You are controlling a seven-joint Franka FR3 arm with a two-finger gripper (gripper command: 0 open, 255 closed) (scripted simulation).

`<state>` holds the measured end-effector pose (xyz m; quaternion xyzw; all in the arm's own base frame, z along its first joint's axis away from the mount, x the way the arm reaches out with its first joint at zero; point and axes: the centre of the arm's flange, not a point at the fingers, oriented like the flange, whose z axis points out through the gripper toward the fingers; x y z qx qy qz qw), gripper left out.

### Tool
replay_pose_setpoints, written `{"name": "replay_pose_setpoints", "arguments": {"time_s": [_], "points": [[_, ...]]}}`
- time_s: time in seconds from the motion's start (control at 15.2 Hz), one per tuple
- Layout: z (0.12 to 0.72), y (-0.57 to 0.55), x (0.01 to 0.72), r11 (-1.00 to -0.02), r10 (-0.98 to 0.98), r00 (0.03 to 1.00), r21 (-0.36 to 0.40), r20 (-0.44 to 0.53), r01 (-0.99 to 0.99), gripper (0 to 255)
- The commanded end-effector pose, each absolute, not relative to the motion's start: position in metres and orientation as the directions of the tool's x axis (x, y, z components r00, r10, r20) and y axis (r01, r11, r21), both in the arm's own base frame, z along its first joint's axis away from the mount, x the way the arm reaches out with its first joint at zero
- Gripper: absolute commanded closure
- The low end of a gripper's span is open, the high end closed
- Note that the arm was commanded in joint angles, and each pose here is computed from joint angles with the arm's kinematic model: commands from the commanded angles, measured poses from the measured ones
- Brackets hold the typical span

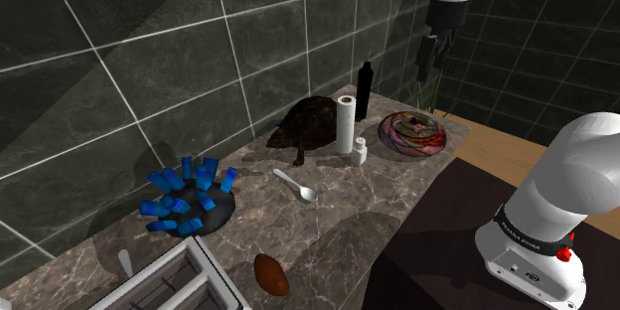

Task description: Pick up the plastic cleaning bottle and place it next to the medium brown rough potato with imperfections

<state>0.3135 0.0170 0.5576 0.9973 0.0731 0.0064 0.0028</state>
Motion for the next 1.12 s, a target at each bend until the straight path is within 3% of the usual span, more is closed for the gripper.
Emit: {"name": "replay_pose_setpoints", "arguments": {"time_s": [0.0,1.06], "points": [[0.558,0.017,0.314,-0.989,0.146,0.989,0.007,0.012,0.146,0],[0.486,-0.065,0.483,-0.995,-0.099,0.991,-0.022,0.093,-0.098,0]]}}
